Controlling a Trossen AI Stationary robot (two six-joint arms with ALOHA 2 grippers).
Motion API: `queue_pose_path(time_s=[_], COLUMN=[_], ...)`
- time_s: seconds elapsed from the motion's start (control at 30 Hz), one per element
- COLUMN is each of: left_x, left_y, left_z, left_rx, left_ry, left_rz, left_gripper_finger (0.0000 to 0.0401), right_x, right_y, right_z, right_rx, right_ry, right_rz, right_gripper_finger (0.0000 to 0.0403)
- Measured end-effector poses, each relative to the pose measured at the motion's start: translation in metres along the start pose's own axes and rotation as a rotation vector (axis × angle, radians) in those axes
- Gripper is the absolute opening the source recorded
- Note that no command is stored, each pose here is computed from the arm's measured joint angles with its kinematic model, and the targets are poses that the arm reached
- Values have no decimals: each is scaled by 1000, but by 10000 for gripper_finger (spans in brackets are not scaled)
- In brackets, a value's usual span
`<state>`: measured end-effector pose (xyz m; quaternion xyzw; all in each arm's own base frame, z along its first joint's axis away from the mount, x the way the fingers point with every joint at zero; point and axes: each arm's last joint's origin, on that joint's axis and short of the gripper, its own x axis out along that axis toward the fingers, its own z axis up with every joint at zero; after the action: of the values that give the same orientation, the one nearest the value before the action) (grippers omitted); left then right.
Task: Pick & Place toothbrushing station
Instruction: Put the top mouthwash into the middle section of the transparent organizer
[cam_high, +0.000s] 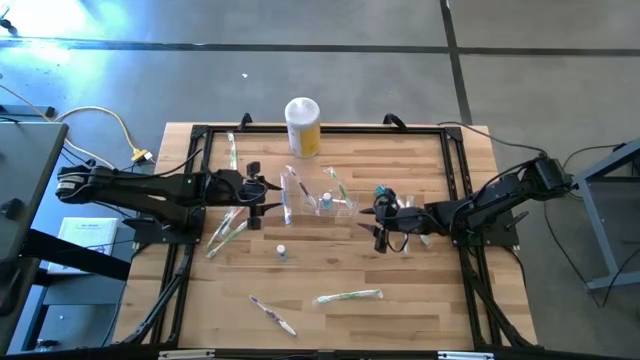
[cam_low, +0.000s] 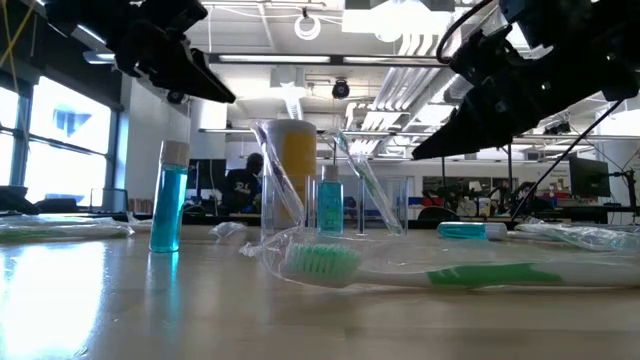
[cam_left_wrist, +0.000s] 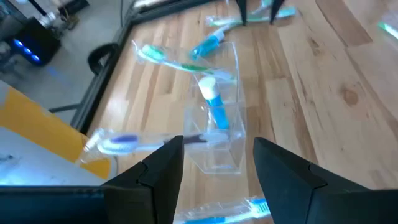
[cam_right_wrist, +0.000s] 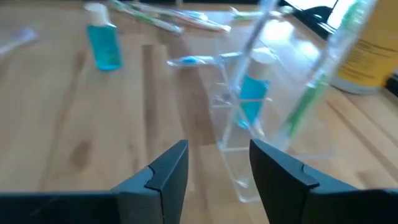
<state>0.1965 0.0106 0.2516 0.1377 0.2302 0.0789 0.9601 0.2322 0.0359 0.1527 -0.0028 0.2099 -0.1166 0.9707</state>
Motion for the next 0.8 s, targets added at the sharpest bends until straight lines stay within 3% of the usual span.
queue_pose_path(time_s=[0.13,0.33,0.8], left_x=[0,0,0], left_y=[0,0,0], left_z=[0,0,-1], left_rx=[-12,-11,-14], left_ry=[4,-3,11], left_rz=[-3,-1,-8], left_gripper_finger=[187,187,187], right_x=[0,-3,-36], right_y=[-3,-4,-23], right_z=[-3,-1,4], right_rx=[23,34,212], right_ry=[16,13,73], right_rz=[-77,-90,-252], right_gripper_finger=[162,162,162])
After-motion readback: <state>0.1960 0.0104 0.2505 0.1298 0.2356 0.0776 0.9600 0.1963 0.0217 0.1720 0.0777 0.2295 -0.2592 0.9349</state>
